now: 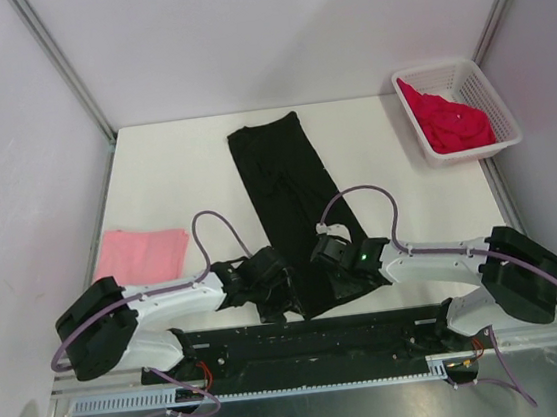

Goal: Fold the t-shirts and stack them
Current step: Grab the bottom of the folded rectangular tshirt with both arms

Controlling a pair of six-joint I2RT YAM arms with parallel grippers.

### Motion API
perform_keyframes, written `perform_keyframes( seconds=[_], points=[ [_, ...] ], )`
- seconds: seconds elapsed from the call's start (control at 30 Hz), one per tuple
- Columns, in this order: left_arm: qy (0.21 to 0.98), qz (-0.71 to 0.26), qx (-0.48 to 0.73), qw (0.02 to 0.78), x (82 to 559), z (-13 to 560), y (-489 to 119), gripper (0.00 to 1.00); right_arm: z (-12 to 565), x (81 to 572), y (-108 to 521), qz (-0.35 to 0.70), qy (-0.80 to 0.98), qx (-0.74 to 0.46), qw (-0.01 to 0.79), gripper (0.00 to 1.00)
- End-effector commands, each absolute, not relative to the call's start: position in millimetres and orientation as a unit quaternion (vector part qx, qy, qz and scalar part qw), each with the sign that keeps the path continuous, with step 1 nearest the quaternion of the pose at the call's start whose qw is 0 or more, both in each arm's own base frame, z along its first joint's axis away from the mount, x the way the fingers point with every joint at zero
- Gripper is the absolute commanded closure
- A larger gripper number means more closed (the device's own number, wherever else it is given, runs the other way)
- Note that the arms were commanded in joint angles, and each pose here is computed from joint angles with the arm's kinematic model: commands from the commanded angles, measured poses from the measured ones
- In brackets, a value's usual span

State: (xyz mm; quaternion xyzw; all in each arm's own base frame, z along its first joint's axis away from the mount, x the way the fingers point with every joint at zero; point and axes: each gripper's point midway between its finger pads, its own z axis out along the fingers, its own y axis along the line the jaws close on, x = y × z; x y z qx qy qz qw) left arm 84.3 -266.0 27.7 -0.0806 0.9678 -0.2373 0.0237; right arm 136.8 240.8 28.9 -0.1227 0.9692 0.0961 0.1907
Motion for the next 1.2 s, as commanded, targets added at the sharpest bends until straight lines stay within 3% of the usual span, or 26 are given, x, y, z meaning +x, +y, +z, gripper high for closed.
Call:
perform_keyframes(
  seconds=[0.0, 0.1, 0.17, 0.37, 0.57, 1.17],
  points=[
    [0.959, -0.272, -0.08, 0.024, 88, 41, -290, 0.44, 54, 145, 245, 0.121, 0.964, -0.103, 0.214, 0.73],
    [0.957, -0.28, -0.08, 0.02, 87, 41, -298, 0.44, 75, 152, 231, 0.131, 0.96, -0.079, 0.235, 0.59],
    [0.956, -0.281, -0.08, 0.019, 87, 41, -302, 0.44, 87, 160, 212, 0.123, 0.959, -0.047, 0.25, 0.56],
    [0.956, -0.28, -0.084, 0.021, 86, 39, -308, 0.45, 84, 173, 144, 0.073, 0.964, 0.056, 0.251, 0.6],
    [0.957, -0.274, -0.091, 0.021, 84, 37, -307, 0.47, 80, 180, 119, 0.069, 0.956, 0.135, 0.251, 0.63],
    [0.96, -0.264, -0.094, 0.016, 82, 30, -307, 0.47, 40, 168, 103, 0.086, 0.95, 0.208, 0.218, 0.61]
  ],
)
